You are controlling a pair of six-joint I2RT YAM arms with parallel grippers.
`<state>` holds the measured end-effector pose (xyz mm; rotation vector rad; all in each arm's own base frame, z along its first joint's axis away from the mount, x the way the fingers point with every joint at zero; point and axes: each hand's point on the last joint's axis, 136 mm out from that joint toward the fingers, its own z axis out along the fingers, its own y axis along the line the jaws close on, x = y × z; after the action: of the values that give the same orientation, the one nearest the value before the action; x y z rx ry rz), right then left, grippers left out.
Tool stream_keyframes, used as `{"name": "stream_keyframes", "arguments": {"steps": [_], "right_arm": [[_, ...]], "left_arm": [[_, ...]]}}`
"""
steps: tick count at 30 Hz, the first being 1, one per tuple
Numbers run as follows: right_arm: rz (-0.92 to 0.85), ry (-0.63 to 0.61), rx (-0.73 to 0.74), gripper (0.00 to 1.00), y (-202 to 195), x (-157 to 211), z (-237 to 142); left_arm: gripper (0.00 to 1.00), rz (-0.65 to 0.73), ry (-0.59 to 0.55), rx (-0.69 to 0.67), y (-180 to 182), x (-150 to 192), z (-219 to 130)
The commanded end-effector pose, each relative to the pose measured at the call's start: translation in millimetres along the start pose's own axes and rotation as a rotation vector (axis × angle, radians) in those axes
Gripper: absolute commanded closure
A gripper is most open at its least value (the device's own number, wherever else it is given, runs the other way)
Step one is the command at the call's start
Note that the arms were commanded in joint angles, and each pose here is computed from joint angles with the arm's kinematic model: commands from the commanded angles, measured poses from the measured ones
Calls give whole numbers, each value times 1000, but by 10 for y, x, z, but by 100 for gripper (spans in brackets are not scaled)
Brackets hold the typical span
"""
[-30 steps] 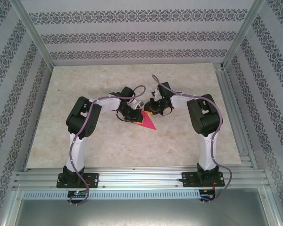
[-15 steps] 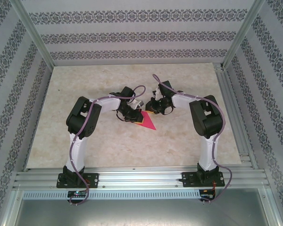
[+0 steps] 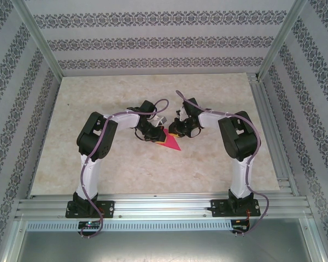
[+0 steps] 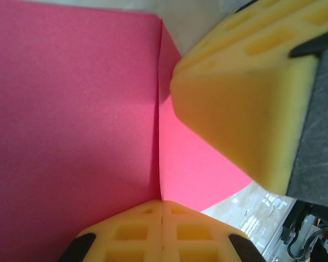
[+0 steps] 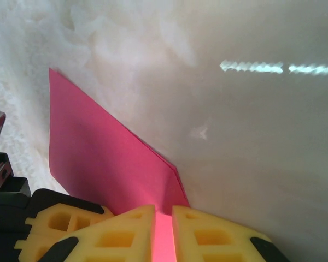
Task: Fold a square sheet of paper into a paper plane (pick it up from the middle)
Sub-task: Third fold the triangle at the center of the table.
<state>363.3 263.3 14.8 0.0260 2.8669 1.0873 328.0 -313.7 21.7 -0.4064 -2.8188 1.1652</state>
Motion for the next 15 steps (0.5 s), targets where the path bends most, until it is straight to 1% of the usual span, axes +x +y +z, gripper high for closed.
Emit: {"name": "stream_keyframes", "arguments": {"steps": [1,5,8,10,15], "right_arm": [[15,39,119,83,-291,135,87],[-32,-4,56,83,-34,98,-106],[-52,-10,-4,82,160,161,-236],[-49,-7,-14,82,171,240,-244],[-8,47,23,82,-78,437,-89]], "left_arm": [[94,8,12,-37,90,5,25],[94,7,11,-39,92,1,17],[94,6,9,-39,85,-4,15],[94,8,10,-39,83,-2,16],[94,7,9,-36,81,-6,19]]}}
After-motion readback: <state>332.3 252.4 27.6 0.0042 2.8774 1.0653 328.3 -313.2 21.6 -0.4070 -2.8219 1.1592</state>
